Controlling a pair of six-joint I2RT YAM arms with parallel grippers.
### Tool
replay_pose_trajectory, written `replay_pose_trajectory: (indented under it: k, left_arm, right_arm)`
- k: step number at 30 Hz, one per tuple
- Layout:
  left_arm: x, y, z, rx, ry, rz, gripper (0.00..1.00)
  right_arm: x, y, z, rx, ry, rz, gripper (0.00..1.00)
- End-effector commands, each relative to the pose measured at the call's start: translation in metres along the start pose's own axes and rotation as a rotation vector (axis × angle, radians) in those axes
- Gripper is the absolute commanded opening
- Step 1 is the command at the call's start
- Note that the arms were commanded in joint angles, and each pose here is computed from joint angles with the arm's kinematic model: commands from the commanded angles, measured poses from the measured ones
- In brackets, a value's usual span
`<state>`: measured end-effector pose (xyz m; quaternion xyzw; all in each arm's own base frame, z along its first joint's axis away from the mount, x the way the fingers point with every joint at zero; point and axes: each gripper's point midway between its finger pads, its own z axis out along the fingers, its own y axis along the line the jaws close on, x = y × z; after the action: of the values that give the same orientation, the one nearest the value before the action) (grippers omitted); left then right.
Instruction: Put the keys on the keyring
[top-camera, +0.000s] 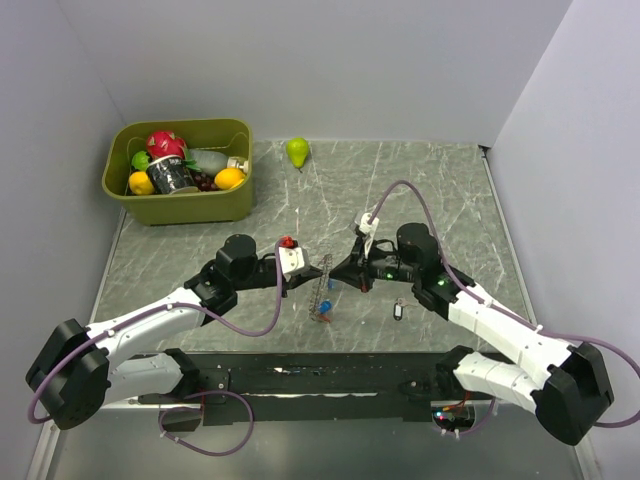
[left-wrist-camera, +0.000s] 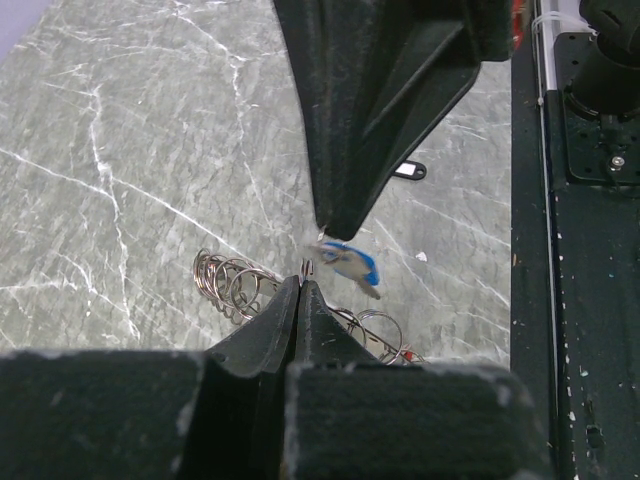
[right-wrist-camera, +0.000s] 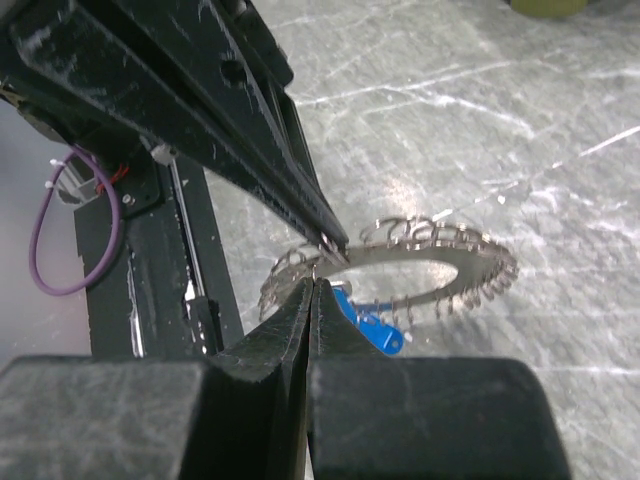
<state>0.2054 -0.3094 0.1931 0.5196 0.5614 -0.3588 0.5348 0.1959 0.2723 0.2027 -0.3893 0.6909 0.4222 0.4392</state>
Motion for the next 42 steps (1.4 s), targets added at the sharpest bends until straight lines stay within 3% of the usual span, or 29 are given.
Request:
replay_pose_trajectory:
  k: [1,42]
  left_arm:
    - [-0.039,0.002,0.000,0.014,-0.102,0.068,0.01]
    - [-0.041,-0.003,-0.006,0.012,-0.108,0.078,0.01]
  right_arm:
    - [-0.034,0.005,0.005,-0.029,-0.075,-0.076,0.00]
    - [-0.020,-0.009,0.008,0.048,-0.061,-0.060,0.00]
